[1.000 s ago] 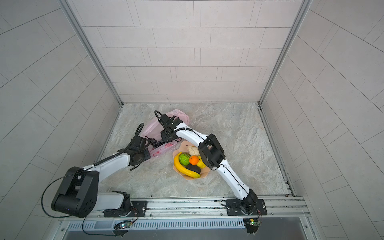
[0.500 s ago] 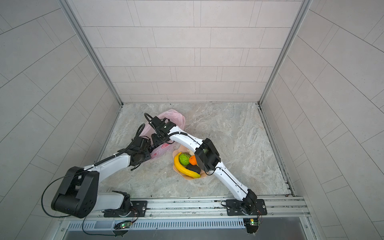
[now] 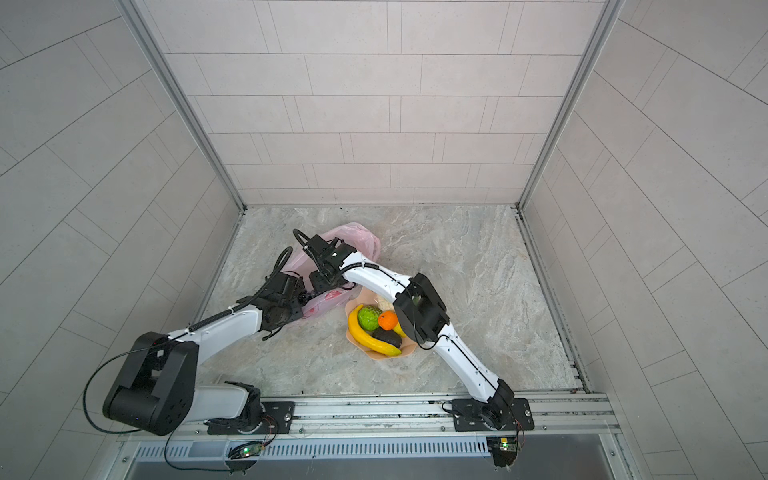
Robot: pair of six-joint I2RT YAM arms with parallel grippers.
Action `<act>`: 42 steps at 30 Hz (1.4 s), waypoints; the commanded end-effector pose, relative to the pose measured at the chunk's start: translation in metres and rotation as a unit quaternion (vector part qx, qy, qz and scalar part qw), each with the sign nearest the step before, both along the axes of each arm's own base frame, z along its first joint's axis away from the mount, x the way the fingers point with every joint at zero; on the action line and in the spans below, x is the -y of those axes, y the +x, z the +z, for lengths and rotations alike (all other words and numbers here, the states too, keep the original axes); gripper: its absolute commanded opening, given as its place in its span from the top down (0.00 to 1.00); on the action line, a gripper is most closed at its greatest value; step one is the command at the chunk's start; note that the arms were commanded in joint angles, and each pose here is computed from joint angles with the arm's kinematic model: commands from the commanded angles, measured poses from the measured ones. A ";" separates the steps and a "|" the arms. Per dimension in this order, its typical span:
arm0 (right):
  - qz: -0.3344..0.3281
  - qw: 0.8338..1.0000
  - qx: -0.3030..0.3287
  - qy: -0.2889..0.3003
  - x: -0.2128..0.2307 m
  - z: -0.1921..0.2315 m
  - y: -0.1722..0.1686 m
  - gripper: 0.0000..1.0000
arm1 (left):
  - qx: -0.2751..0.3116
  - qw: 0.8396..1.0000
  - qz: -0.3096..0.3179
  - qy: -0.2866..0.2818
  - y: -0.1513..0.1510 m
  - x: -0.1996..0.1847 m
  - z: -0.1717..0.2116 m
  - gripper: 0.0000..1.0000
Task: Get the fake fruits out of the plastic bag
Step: 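Close the right gripper on the dark grape bunch inside the bag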
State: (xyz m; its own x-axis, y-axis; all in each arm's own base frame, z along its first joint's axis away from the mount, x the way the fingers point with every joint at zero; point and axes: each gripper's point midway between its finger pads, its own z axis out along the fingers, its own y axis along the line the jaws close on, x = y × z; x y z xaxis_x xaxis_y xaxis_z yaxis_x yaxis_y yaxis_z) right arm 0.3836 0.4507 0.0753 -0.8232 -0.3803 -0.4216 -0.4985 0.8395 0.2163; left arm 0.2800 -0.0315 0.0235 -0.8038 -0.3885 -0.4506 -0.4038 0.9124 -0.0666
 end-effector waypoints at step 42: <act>0.000 0.999 -0.028 0.042 -0.040 0.006 -0.025 0.72 | 0.012 1.000 0.012 0.005 0.001 -0.003 0.007 0.45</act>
State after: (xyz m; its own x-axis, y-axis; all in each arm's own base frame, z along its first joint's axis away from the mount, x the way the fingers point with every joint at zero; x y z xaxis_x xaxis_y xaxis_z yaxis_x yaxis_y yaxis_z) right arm 0.3670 0.4771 0.0664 -0.8617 -0.3312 -0.3845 -0.4527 0.8440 0.2876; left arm 0.2790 -0.0263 0.0257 -0.7904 -0.4013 -0.4628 -0.4276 0.9025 -0.0522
